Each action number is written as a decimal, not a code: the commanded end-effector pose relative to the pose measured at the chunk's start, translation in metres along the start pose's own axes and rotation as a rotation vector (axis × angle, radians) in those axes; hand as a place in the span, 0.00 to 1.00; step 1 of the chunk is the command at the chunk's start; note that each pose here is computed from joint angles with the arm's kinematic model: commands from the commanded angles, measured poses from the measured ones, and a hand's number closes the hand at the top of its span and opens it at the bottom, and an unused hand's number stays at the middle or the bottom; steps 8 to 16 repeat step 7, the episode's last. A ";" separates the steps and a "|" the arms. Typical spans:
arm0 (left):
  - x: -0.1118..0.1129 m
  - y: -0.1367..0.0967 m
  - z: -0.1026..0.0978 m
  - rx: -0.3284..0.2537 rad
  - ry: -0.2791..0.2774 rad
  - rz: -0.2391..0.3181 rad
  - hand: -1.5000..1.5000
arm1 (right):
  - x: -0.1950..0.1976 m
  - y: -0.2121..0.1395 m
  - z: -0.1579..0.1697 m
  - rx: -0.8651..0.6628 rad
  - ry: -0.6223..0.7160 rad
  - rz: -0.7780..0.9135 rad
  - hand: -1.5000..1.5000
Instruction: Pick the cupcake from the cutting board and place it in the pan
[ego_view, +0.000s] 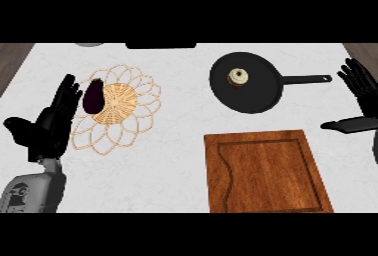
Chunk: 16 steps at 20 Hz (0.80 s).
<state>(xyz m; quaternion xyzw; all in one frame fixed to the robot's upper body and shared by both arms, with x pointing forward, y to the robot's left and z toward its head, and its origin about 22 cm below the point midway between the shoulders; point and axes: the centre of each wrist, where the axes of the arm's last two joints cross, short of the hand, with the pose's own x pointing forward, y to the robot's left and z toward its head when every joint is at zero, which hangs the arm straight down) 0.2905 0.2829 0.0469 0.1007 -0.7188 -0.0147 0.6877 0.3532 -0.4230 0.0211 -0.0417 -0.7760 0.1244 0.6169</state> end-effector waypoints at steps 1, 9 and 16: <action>0.014 0.017 0.000 0.026 0.014 0.005 0.50 | 0.006 -0.017 0.028 0.035 -0.008 -0.012 0.00; 0.018 0.016 0.011 -0.019 -0.003 0.004 0.50 | 0.024 0.001 0.044 0.048 0.017 0.038 0.00; 0.018 0.016 0.011 -0.019 -0.003 0.004 0.50 | 0.024 0.001 0.044 0.048 0.017 0.038 0.00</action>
